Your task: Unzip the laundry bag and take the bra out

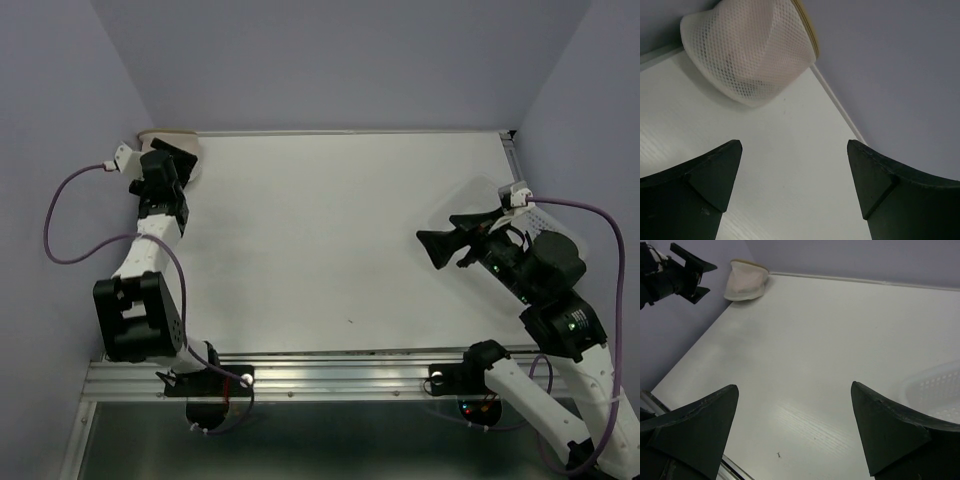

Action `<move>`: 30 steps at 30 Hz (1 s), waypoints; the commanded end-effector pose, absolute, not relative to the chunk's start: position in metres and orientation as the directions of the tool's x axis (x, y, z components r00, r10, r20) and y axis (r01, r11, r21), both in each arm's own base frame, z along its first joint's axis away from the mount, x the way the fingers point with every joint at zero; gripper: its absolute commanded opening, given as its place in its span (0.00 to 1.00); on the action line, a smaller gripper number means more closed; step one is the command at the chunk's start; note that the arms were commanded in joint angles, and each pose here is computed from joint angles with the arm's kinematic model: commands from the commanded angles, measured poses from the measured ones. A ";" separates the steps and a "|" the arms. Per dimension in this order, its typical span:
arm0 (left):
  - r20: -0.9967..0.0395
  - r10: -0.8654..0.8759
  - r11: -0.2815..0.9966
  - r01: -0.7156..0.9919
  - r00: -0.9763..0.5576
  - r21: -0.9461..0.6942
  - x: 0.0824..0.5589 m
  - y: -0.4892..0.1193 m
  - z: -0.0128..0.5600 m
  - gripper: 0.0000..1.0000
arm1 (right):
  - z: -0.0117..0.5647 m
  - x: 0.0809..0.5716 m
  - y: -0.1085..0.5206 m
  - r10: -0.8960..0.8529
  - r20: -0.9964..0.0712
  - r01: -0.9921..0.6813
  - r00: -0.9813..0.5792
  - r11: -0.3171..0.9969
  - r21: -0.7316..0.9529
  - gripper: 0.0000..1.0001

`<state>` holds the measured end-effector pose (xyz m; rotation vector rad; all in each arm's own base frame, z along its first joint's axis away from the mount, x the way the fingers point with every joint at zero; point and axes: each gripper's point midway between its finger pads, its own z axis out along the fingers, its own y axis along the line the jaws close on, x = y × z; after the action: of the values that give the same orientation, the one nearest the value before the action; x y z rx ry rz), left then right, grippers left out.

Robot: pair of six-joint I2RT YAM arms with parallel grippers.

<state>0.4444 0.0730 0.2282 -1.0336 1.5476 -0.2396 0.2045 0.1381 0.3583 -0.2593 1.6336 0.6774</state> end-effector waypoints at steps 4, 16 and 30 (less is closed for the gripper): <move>-0.658 -0.741 0.515 -0.516 0.132 -0.684 0.504 0.132 0.220 0.99 | 0.349 0.207 0.136 0.203 -0.960 -0.515 -0.194 0.812 0.276 1.00; -0.588 -0.809 0.423 -0.674 0.020 -0.605 0.549 0.154 0.111 0.99 | 0.336 0.221 0.135 0.180 -0.960 -0.474 -0.216 0.840 0.264 1.00; -0.596 -0.800 0.472 -0.691 -0.075 -0.547 0.568 0.154 0.070 0.06 | 0.332 0.224 0.134 0.177 -0.959 -0.463 -0.221 0.846 0.264 1.00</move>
<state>0.5590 0.1499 0.0466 -1.3312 1.8172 -0.1269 0.2215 0.1343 0.3233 -0.2228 1.7408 0.6074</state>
